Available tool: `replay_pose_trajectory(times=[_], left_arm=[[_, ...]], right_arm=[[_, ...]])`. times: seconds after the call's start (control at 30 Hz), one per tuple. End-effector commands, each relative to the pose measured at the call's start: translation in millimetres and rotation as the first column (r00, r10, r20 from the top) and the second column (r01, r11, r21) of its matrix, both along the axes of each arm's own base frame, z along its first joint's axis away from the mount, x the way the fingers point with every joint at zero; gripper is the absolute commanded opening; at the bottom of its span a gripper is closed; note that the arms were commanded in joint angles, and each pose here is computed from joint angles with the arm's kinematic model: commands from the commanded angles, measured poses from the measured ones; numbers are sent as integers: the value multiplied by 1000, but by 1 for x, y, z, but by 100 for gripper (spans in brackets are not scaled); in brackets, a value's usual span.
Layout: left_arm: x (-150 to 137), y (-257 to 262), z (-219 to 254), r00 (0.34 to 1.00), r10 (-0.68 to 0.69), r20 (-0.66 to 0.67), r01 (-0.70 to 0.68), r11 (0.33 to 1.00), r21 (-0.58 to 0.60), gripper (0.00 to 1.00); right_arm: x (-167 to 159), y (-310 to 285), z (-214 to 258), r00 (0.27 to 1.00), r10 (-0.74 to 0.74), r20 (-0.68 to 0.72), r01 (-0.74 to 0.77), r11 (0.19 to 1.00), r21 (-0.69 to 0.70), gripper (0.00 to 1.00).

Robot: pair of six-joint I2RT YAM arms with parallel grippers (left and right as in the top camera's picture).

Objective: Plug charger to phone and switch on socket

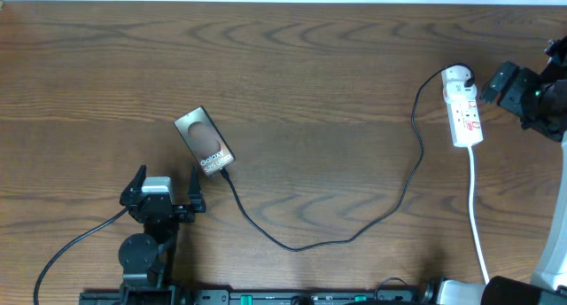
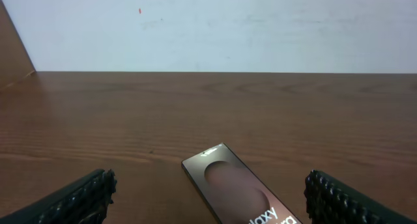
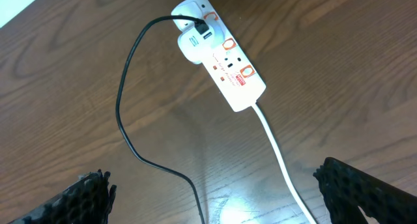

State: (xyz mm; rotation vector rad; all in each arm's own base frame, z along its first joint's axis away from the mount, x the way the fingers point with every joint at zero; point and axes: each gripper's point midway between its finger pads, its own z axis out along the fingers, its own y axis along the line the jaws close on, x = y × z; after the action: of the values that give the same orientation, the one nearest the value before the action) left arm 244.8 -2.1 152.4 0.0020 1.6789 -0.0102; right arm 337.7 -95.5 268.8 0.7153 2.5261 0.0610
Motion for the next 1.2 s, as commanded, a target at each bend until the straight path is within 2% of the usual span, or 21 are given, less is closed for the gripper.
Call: replay_pose_trajectory(times=[0.0,0.8,0.93,1.07,1.17], left_arm=[[-1,3,-16,999,22,-48,-23,1000,-10,95],[-1,3,-16,999,22,-48,-23,1000,-10,95],[-1,3,-16,999,22,-48,-23,1000,-10,95],[-1,3,-16,999,22,-48,-23,1000,-10,95],[-1,3,-16,999,22,-48,-23,1000,-10,95]], right_arm=[[0,2,2,1000,-5,6,5,1000,9,99],[0,2,2,1000,-5,6,5,1000,9,99],[-2,-17,4,1000,-18,-11,17,994,-111,99],[-9,-16,4,999,-26,-25,23,994,-111,99],[-8,-11,13,998,-57,39,60,994,-91,99]])
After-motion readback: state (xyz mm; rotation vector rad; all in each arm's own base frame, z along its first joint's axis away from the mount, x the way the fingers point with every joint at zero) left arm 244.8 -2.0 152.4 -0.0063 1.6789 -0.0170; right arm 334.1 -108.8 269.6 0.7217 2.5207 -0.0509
